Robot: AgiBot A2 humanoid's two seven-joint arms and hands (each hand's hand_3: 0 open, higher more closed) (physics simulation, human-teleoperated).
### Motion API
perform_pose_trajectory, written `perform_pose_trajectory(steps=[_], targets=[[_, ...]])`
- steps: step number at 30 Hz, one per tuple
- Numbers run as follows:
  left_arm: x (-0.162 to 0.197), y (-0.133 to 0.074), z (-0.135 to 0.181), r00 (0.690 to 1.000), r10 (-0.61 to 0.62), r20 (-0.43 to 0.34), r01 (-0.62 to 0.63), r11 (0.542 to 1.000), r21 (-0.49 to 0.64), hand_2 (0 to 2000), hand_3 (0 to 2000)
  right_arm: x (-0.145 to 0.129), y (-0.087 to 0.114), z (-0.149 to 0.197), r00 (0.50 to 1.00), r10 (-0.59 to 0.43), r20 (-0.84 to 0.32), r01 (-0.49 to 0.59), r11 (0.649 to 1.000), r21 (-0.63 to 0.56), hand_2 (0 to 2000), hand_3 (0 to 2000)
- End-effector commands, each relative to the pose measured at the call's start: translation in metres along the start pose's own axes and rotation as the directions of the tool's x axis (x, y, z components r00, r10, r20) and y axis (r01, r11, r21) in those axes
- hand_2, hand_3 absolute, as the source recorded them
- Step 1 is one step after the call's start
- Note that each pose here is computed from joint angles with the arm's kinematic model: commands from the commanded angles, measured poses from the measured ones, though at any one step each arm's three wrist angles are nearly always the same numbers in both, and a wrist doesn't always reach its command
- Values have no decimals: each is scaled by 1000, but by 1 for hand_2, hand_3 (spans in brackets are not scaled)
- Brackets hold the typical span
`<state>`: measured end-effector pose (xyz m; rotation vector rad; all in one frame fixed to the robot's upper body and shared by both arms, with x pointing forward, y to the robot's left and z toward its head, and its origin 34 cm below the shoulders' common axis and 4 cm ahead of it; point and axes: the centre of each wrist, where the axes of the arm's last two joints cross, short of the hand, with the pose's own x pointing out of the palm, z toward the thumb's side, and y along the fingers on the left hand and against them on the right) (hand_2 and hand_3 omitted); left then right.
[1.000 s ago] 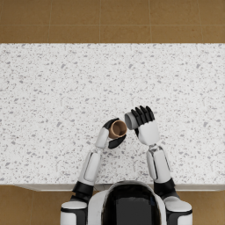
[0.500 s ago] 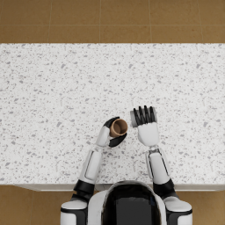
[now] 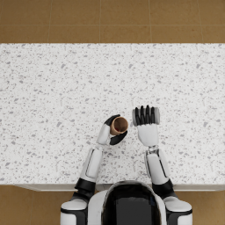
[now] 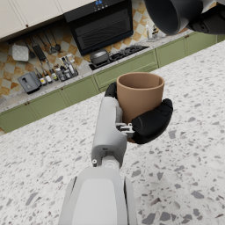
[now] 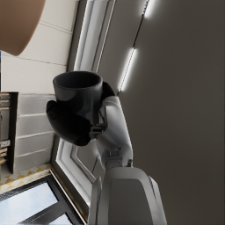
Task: Pick up two cups and pour the berry on the right into the cup on the left
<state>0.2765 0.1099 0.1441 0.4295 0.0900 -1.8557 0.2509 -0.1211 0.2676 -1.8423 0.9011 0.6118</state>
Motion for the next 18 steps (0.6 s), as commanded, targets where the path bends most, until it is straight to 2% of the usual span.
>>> perform_pose_trajectory(steps=[1,5,18], targets=[[-2,3,6,1000,9,1,-9,1000,23,2000,1280,-6,-4,-3,999,-33,-24,33,999,-4,2000,1280],[-1,-2,0,1000,4,1,-4,1000,1,2000,1280,1,1,-2,999,-3,-42,3,1000,-14,2000,1280],[-1,-3,0,1000,0,2,0,1000,2,2000,1280,1,1,-3,999,2,-46,-3,1000,-10,2000,1280]])
